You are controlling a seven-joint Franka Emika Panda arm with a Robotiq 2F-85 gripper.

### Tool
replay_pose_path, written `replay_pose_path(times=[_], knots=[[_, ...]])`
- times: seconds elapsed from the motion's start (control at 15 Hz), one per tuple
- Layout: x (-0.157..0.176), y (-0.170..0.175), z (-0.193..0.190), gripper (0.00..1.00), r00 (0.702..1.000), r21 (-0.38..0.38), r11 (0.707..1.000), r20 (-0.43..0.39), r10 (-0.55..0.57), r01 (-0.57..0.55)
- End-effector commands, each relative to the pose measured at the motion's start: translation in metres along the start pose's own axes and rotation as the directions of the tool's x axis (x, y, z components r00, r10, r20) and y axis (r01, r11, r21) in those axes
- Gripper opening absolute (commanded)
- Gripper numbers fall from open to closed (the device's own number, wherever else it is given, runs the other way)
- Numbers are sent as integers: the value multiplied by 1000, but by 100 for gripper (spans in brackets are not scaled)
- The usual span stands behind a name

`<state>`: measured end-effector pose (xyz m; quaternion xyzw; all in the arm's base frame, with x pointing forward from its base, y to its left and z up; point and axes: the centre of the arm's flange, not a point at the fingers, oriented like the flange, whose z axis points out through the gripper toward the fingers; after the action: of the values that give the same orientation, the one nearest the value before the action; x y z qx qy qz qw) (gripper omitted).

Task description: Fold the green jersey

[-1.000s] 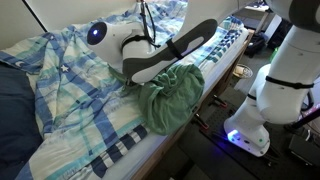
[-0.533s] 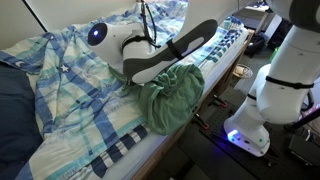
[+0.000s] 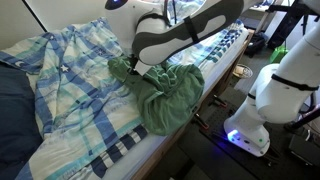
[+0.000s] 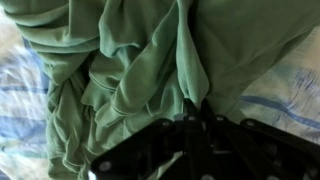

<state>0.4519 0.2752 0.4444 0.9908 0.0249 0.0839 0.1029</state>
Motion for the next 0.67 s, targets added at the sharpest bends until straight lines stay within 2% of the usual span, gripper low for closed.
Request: replay_pose_path(times=[0.0, 0.13, 0.33, 0.6], knots=[[-34, 48, -4, 2, 987, 77, 985, -33, 156, -154], [-45, 69, -1, 2, 972, 109, 968, -35, 230, -225], [-62, 99, 4, 2, 931, 172, 921, -41, 362, -350], [-75, 136, 16, 2, 890, 216, 873, -41, 455, -437]])
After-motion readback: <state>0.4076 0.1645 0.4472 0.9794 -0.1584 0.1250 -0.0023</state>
